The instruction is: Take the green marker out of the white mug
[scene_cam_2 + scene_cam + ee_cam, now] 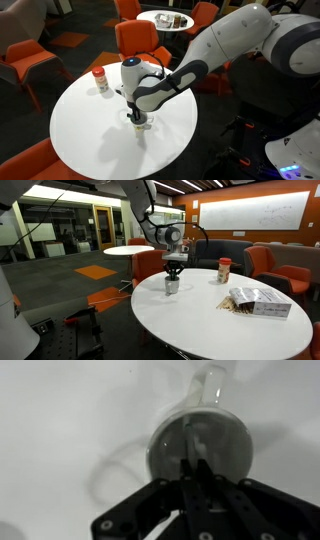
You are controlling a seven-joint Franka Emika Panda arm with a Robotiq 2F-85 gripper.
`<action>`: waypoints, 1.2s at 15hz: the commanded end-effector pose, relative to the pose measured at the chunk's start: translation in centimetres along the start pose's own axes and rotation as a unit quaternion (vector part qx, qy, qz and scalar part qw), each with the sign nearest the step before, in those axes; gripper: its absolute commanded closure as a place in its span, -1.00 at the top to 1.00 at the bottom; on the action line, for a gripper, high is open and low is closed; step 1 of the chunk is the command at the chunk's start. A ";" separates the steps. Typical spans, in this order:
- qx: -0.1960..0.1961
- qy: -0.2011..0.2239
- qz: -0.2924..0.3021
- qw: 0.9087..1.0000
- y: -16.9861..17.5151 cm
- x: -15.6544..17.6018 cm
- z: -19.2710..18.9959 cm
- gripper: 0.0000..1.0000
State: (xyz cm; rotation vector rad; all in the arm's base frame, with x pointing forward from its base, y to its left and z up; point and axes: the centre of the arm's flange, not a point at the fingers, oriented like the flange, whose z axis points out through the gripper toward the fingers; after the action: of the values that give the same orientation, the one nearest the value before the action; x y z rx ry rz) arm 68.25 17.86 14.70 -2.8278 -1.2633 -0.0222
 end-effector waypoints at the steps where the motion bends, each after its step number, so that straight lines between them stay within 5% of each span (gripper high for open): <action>1: -0.002 -0.040 0.040 0.998 -0.8 -1.2 -4.6 -1.00; 4: 0.032 -0.053 0.091 0.994 -0.3 -2.6 -9.4 -1.00; 8: 0.039 -0.107 0.192 0.975 2.6 -5.9 -12.6 -1.00; 14: 0.051 -0.178 0.280 0.942 7.8 -13.9 -6.7 -1.00; 18: 0.046 -0.190 0.245 0.950 11.2 -16.9 -2.5 -1.00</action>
State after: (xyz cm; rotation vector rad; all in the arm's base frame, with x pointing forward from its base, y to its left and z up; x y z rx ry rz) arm 64.46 -0.76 17.63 -3.0531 -0.4424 0.6180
